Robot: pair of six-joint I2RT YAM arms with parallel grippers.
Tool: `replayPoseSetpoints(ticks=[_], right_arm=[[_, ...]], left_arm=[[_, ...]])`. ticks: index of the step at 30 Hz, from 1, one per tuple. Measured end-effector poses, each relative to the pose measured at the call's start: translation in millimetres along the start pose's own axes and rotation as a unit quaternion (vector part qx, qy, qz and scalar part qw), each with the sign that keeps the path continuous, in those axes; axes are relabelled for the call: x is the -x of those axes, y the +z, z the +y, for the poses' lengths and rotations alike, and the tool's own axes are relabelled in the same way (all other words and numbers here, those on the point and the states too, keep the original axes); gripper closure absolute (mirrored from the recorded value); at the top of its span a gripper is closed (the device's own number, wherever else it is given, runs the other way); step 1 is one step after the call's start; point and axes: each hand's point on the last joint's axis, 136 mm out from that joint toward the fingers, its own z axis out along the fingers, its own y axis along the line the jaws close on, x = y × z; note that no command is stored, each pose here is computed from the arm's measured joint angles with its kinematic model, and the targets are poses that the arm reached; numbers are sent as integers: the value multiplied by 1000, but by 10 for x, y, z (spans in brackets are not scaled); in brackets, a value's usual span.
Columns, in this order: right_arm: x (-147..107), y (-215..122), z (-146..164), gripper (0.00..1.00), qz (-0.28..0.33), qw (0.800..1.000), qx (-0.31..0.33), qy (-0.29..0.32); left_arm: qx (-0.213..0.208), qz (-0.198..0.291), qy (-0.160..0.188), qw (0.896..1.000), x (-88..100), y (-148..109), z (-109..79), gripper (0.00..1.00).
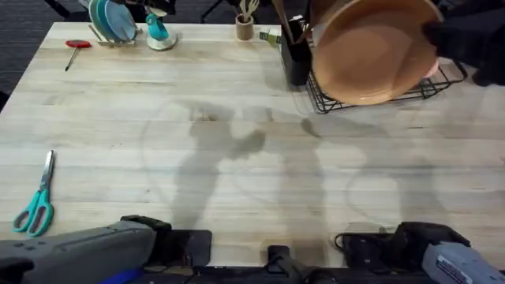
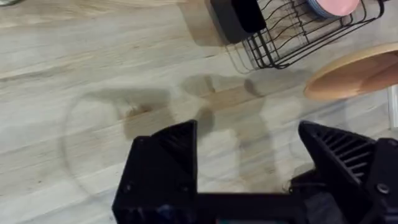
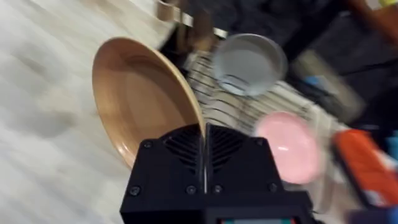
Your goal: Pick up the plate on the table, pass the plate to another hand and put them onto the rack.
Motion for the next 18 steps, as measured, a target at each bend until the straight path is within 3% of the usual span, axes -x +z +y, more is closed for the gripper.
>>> replayPoseSetpoints(ticks=[7, 18], right_arm=[[-147, -75, -316, 973, 41, 991, -70, -111], [34, 38, -794, 973, 35, 952, -138, -270]], left_arm=[[0, 0, 0, 1000, 0, 0, 0, 7], [0, 3, -1, 1000, -16, 0, 2, 7]])
